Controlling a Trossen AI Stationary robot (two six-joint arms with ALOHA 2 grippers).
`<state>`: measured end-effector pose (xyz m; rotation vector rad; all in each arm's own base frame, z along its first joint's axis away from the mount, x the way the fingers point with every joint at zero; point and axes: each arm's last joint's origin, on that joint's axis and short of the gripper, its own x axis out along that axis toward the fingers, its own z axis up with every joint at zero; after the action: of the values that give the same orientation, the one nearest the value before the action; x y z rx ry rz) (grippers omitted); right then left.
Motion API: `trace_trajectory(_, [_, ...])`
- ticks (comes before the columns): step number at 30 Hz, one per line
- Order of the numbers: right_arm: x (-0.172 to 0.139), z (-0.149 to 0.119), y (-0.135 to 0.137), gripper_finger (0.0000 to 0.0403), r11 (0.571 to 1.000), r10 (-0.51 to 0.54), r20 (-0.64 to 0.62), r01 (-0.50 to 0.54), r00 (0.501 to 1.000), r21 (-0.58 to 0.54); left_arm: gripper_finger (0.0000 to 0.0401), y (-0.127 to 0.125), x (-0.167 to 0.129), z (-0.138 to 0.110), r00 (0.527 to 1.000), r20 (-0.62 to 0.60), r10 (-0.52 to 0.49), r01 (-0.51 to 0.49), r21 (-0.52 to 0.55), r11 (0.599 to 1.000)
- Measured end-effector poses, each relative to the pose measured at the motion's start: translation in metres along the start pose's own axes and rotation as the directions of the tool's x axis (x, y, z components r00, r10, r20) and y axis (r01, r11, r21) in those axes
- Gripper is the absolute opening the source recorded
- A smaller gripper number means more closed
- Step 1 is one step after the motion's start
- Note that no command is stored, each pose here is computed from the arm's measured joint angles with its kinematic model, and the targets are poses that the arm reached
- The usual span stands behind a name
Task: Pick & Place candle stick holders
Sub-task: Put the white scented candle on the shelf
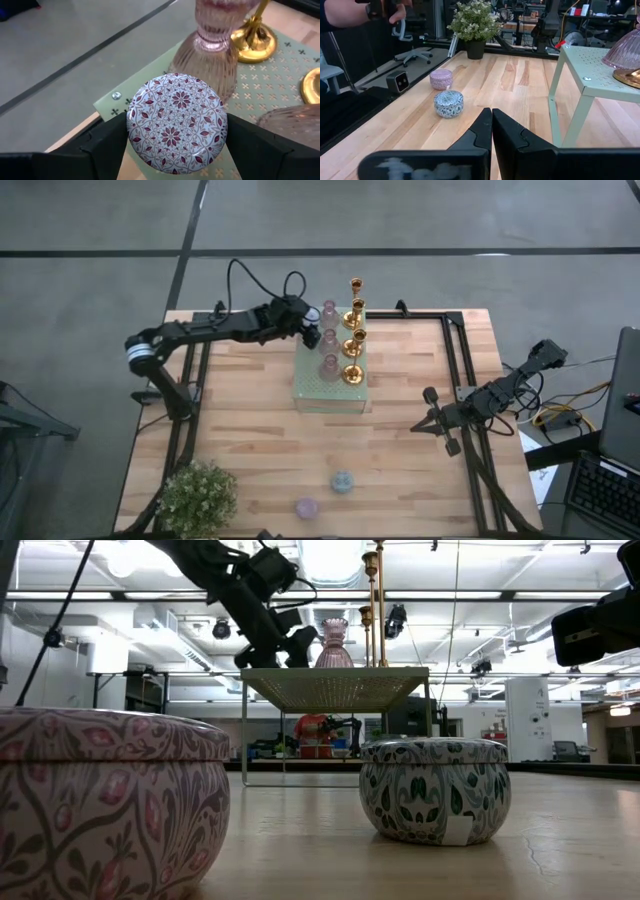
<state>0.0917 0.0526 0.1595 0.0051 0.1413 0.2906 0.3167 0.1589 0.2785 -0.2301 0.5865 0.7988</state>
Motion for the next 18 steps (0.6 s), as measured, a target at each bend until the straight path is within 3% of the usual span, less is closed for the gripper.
trace_trajectory(10, [0.0,0.0,0.0,0.0008,1.0,0.0,0.0,0.0,1.0,0.0,0.0307,-0.0028,0.01,-0.0041,1.0,-0.017,-0.006,0.006,0.022,1.0])
trace_trajectory(18, [0.0,0.0001,0.0,0.0008,1.0,0.0,0.0,0.0,1.0,0.0,0.035,-0.002,0.0089,-0.0061,0.999,-0.036,-0.003,0.004,0.04,0.999])
